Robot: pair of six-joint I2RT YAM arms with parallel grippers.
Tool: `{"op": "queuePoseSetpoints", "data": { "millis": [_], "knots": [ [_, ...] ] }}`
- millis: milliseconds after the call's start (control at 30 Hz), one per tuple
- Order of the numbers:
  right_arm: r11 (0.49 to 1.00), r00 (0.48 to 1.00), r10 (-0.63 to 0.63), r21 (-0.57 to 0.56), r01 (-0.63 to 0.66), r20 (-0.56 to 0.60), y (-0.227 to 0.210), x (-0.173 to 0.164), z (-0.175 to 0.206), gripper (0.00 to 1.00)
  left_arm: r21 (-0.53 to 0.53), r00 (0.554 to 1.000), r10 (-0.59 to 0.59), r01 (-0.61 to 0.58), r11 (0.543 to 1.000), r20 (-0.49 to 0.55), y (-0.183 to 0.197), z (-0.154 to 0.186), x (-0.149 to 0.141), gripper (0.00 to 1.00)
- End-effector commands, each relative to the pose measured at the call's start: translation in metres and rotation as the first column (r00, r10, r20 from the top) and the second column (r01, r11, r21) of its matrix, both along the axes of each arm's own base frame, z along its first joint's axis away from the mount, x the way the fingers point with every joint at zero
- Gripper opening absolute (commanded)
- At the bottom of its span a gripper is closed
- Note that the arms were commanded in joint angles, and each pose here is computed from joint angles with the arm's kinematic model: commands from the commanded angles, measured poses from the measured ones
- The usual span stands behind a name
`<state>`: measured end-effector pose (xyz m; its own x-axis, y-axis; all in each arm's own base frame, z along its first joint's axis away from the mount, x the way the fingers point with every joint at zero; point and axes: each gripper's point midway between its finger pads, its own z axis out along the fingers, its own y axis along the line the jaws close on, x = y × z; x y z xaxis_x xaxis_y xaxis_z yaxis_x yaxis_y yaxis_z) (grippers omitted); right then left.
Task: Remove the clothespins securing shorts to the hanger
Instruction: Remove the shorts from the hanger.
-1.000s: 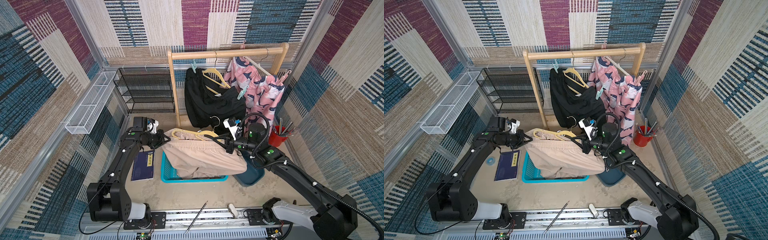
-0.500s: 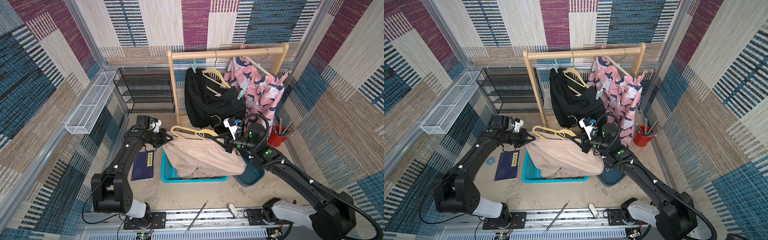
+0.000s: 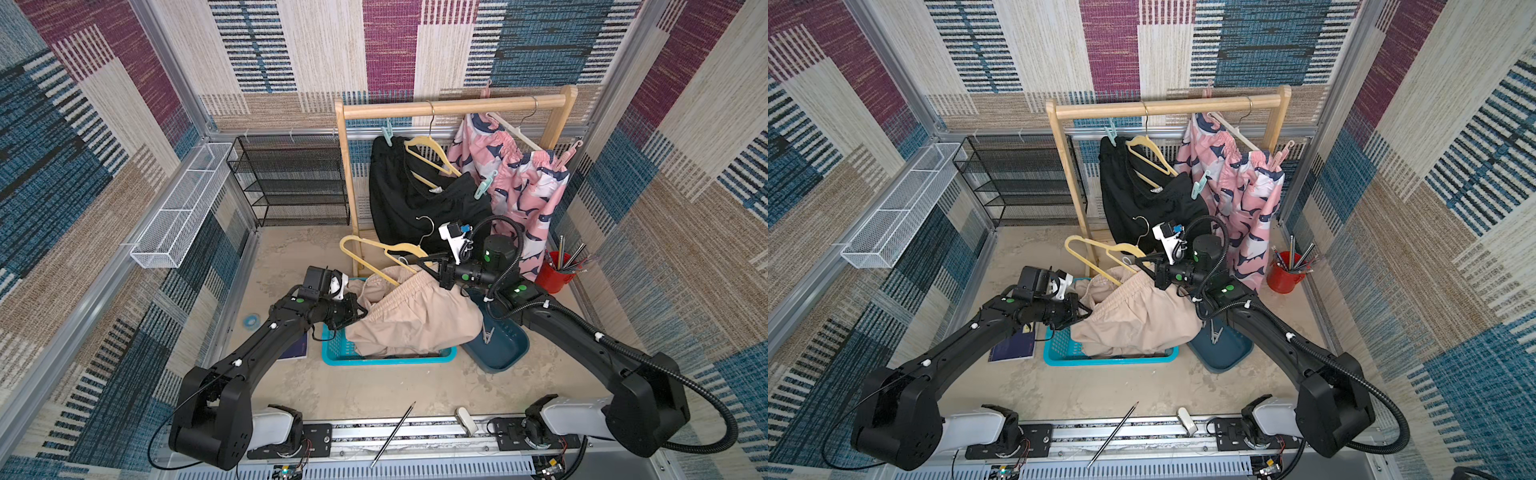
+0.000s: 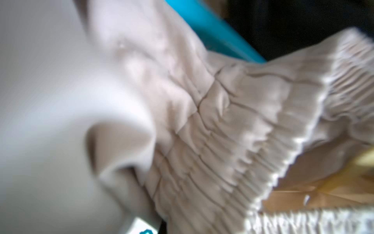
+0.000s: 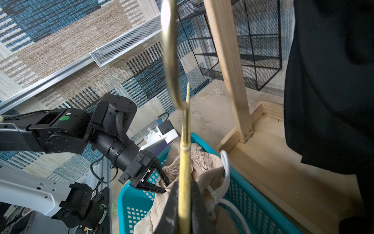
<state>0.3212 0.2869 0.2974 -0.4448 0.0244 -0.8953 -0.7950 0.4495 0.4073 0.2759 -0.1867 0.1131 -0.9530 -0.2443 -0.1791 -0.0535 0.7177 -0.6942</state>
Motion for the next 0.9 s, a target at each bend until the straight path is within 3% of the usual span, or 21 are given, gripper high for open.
{"op": "queuePoseSetpoints", "data": {
  "millis": [0, 200, 367, 400, 500, 567, 667, 733, 867],
  "knots": [
    [1.0, 0.999, 0.004, 0.02, -0.005, 0.036, 0.009, 0.004, 0.009, 0.0, -0.002, 0.999, 0.039, -0.039, 0.999, 0.02, -0.007, -0.012, 0.004, 0.0],
    [1.0, 1.0, 0.029, -0.008, -0.03, -0.008, 0.024, 0.003, -0.016, 0.0, 0.05, 0.999, 0.032, -0.031, 0.998, -0.012, -0.01, -0.048, -0.006, 0.0],
    [0.999, 0.999, 0.03, -0.024, -0.031, -0.042, 0.028, 0.002, -0.033, 0.0, 0.06, 1.0, 0.031, -0.031, 0.998, 0.003, -0.009, -0.048, -0.006, 0.0],
    [0.999, 0.999, 0.026, -0.03, -0.028, -0.048, 0.027, 0.002, -0.037, 0.0, 0.063, 0.999, 0.032, -0.033, 0.997, 0.013, -0.008, -0.045, -0.005, 0.04],
    [0.999, 0.999, 0.011, -0.046, -0.013, -0.053, 0.026, 0.004, -0.042, 0.0, 0.064, 0.999, 0.028, -0.031, 0.997, 0.043, -0.007, -0.029, -0.004, 0.49],
    [0.998, 0.999, -0.008, -0.065, 0.004, -0.052, 0.023, 0.005, -0.043, 0.0, 0.059, 0.996, 0.021, -0.025, 0.998, 0.083, -0.006, -0.012, -0.003, 0.67],
    [0.996, 0.999, -0.022, -0.087, 0.017, -0.048, 0.02, 0.006, -0.043, 0.0, 0.112, 0.988, 0.028, -0.045, 0.993, 0.15, 0.006, 0.017, -0.001, 0.82],
    [0.996, 0.999, -0.022, -0.092, 0.017, -0.048, 0.02, 0.005, -0.042, 0.0, 0.124, 0.982, 0.012, -0.036, 0.992, 0.189, 0.01, 0.037, -0.001, 1.0],
    [0.996, 0.998, -0.004, -0.093, -0.001, -0.057, 0.021, 0.003, -0.042, 0.0, 0.119, 0.98, 0.006, -0.03, 0.992, 0.2, 0.021, 0.068, 0.002, 1.0]
  ]
}}
